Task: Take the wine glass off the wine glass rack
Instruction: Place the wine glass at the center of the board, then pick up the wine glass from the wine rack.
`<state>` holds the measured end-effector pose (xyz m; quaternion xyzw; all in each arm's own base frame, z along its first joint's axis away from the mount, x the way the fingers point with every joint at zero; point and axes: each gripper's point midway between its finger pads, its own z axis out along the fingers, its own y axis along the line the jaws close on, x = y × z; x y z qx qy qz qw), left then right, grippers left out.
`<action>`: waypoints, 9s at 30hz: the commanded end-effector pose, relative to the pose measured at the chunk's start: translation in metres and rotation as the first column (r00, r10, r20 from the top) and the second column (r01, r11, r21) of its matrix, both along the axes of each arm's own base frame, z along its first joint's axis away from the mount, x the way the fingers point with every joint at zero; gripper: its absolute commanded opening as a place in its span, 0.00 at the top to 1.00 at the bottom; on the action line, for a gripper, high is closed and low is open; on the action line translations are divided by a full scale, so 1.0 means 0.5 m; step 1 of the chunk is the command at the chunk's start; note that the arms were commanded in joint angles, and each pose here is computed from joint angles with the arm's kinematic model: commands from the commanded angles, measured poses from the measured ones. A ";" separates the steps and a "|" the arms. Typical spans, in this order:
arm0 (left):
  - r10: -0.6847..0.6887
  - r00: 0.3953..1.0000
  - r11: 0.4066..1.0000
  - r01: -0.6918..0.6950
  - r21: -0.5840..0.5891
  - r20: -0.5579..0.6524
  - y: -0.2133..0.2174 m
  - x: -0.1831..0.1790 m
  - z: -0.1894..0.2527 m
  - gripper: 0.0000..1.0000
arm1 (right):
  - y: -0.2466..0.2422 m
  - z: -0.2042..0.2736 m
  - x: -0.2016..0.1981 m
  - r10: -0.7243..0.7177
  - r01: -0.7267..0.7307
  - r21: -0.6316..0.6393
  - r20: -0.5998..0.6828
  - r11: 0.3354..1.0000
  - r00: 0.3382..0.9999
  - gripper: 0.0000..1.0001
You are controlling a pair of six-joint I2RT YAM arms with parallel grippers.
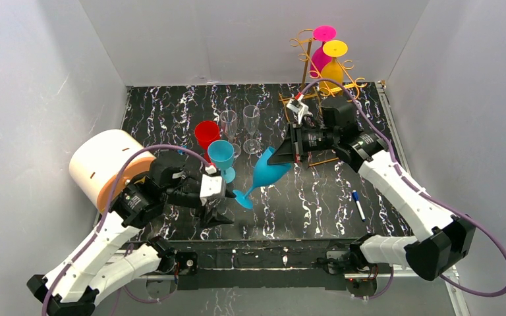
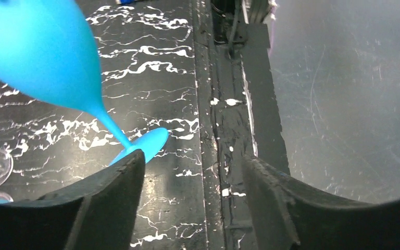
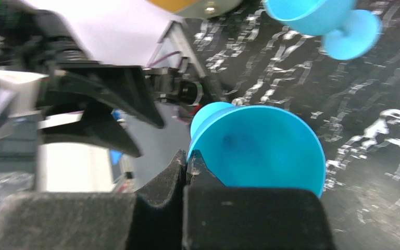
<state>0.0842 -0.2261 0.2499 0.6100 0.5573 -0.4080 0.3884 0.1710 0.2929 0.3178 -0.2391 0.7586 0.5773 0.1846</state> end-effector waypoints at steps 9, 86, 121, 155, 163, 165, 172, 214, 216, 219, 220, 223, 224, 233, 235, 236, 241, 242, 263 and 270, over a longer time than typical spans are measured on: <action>0.611 0.776 0.783 -0.621 -0.018 -0.157 0.038 0.155 0.082 0.03 | 0.015 -0.097 0.068 -0.201 0.297 -0.324 0.298 0.898 0.933 0.99; 0.934 0.136 0.153 -0.988 0.026 -0.332 0.248 0.195 0.177 0.02 | 0.212 -0.266 0.308 -0.011 0.521 -0.544 0.684 0.658 0.729 0.82; 0.921 0.157 0.174 -0.985 0.016 -0.355 0.231 0.201 0.182 0.02 | 0.203 -0.048 0.288 -0.207 0.586 -0.367 0.693 0.723 0.691 0.62; 0.922 0.245 0.279 -0.958 0.074 -0.299 0.200 0.195 0.147 0.02 | -0.392 -0.371 0.208 -0.962 0.925 -0.344 0.155 0.161 0.225 0.43; 0.942 0.214 0.243 -0.966 0.086 -0.259 0.211 0.207 0.141 0.02 | -0.516 -0.324 0.320 -0.980 0.934 -0.327 0.086 0.142 0.178 0.39; 0.940 0.223 0.253 -0.964 0.087 -0.259 0.207 0.208 0.141 0.02 | -0.531 -0.303 0.361 -0.975 0.930 -0.332 0.098 0.154 0.197 0.37; 0.943 0.220 0.250 -0.963 0.098 -0.248 0.208 0.208 0.141 0.02 | -0.584 -0.337 0.461 -0.974 0.911 -0.381 0.093 0.157 0.207 0.34; 0.952 0.166 0.202 -0.972 0.122 -0.259 0.220 0.209 0.132 0.02 | -0.415 -0.462 0.398 -0.886 0.774 -0.430 -0.232 0.465 0.403 0.34; 0.951 0.166 0.202 -0.972 0.119 -0.260 0.220 0.209 0.132 0.02 | -0.398 -0.451 0.393 -0.881 0.775 -0.419 -0.220 0.474 0.420 0.33; 0.952 0.164 0.200 -0.972 0.120 -0.257 0.222 0.209 0.132 0.02 | -0.381 -0.448 0.390 -0.872 0.767 -0.415 -0.218 0.489 0.438 0.32; 0.953 0.163 0.199 -0.972 0.121 -0.257 0.222 0.208 0.132 0.02 | -0.382 -0.451 0.389 -0.876 0.769 -0.419 -0.219 0.483 0.430 0.32; 0.955 0.157 0.193 -0.973 0.127 -0.250 0.228 0.204 0.132 0.02 | -0.387 -0.453 0.391 -0.882 0.772 -0.428 -0.211 0.471 0.421 0.31; 0.957 0.153 0.188 -0.974 0.127 -0.247 0.232 0.203 0.132 0.02 | -0.393 -0.452 0.393 -0.890 0.775 -0.439 -0.194 0.455 0.412 0.31; 0.965 0.125 0.154 -0.982 0.113 -0.232 0.254 0.198 0.135 0.02 | -0.491 -0.368 0.454 -0.934 0.840 -0.456 0.052 0.294 0.354 0.25; 0.966 0.123 0.153 -0.981 0.120 -0.227 0.255 0.197 0.133 0.02 | -0.529 -0.338 0.464 -0.944 0.856 -0.463 0.110 0.230 0.312 0.25; 0.967 0.121 0.152 -0.981 0.124 -0.225 0.256 0.196 0.131 0.02 | -0.540 -0.313 0.473 -0.944 0.870 -0.439 0.126 0.223 0.305 0.25; 0.961 0.146 0.179 -0.976 0.125 -0.235 0.244 0.197 0.127 0.02 | -0.548 -0.166 0.519 -0.923 0.916 -0.308 0.204 0.257 0.327 0.25; 0.959 0.155 0.189 -0.974 0.127 -0.238 0.239 0.197 0.125 0.02 | -0.544 -0.141 0.527 -0.918 0.918 -0.289 0.209 0.272 0.338 0.25; 0.970 0.190 0.211 -0.968 0.137 -0.150 0.243 0.205 0.110 0.02 | -0.423 0.168 0.688 -0.828 0.817 0.139 0.054 0.559 0.557 0.27; 0.969 0.187 0.210 -0.967 0.141 -0.158 0.241 0.205 0.103 0.02 | -0.398 0.148 0.724 -0.800 0.792 0.130 0.011 0.596 0.600 0.36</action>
